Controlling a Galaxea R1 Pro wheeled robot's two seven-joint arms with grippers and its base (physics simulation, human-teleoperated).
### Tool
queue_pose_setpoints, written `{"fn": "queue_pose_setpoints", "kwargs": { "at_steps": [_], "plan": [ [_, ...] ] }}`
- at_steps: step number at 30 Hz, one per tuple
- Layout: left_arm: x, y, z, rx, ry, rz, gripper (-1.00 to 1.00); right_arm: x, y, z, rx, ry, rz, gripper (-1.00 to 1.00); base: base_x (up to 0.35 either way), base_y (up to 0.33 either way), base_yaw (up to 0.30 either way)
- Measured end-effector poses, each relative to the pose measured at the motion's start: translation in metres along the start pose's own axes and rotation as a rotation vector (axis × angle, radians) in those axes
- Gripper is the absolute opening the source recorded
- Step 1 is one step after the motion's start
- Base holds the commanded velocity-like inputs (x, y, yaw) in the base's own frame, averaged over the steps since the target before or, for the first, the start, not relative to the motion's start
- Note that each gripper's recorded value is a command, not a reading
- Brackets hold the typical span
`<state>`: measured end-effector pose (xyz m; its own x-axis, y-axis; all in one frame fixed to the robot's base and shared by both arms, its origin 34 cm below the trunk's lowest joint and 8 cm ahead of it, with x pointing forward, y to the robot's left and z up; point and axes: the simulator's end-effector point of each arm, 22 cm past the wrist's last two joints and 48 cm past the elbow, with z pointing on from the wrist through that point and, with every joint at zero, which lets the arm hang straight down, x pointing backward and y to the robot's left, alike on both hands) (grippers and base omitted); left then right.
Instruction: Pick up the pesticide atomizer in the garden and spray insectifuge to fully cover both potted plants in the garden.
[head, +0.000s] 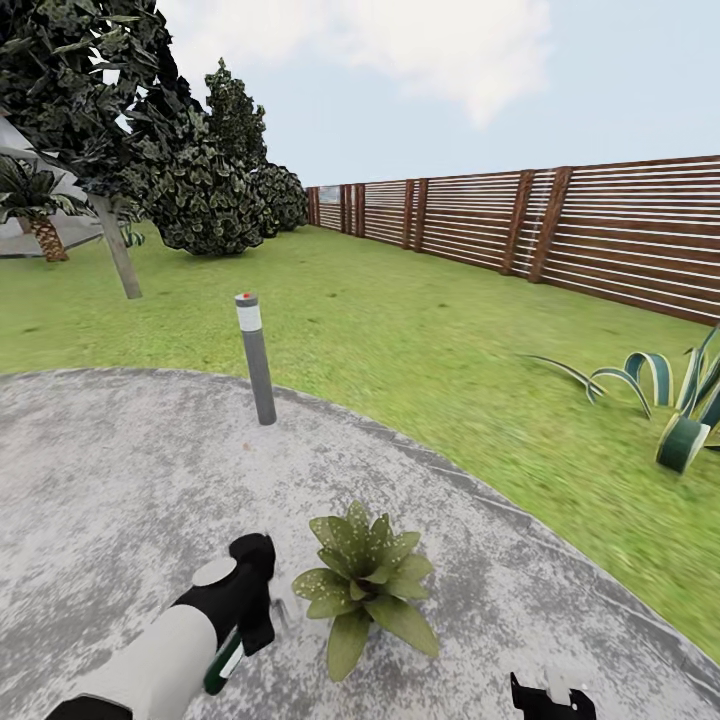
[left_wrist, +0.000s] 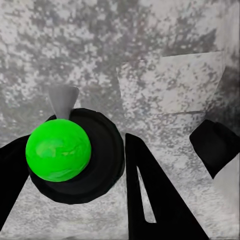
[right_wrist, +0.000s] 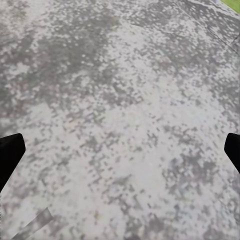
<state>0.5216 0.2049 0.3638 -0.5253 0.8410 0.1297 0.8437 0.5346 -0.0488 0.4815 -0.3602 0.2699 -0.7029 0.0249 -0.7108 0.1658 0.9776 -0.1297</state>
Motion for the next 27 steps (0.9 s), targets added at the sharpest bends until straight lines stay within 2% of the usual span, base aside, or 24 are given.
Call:
{"fn": "queue_pose_setpoints", "kwargs": {
  "at_steps": [2, 3, 7, 12, 17, 20, 22, 25, 27],
  "plan": [
    [0.002, -0.003, -0.004, 0.028, 0.015, 0.008, -1.00, 0.000, 0.000, 0.000, 0.000, 0.000, 0.000, 1.00, 0.000, 0.000, 0.000],
    [0.003, -0.001, -0.006, 0.017, 0.027, 0.014, -1.00, 0.000, 0.000, 0.000, 0.000, 0.000, 0.000, 1.00, 0.000, 0.000, 0.000],
    [0.004, 0.010, -0.016, -0.032, 0.067, -0.008, -1.00, 0.000, 0.000, 0.000, 0.000, 0.000, 0.000, 1.00, 0.022, 0.010, 0.000],
    [0.010, 0.004, -0.010, -0.021, 0.087, -0.010, -1.00, 0.000, 0.000, 0.000, 0.000, -0.001, 0.000, 1.00, 0.267, 0.044, 0.000],
    [0.014, -0.002, -0.004, -0.004, 0.096, -0.006, -1.00, 0.000, 0.000, 0.000, 0.000, 0.000, 0.000, 1.00, 0.035, 0.002, 0.000],
    [0.032, -0.014, 0.012, 0.035, 0.147, -0.003, -1.00, 0.000, 0.000, 0.000, 0.000, 0.000, 0.000, 1.00, 0.001, 0.000, 0.000],
    [0.038, -0.018, 0.017, 0.049, 0.161, -0.005, -1.00, 0.000, 0.000, 0.000, 0.000, 0.000, 0.000, 1.00, 0.000, 0.000, 0.000],
    [0.042, -0.017, 0.018, 0.049, 0.166, -0.010, -1.00, 0.000, 0.000, 0.000, 0.000, 0.000, 0.000, 1.00, 0.000, 0.000, 0.000],
    [0.046, -0.005, 0.015, 0.027, 0.167, -0.019, -1.00, 0.000, -0.002, 0.000, 0.003, 0.001, -0.001, 1.00, 0.000, 0.000, 0.000]
  ]
}}
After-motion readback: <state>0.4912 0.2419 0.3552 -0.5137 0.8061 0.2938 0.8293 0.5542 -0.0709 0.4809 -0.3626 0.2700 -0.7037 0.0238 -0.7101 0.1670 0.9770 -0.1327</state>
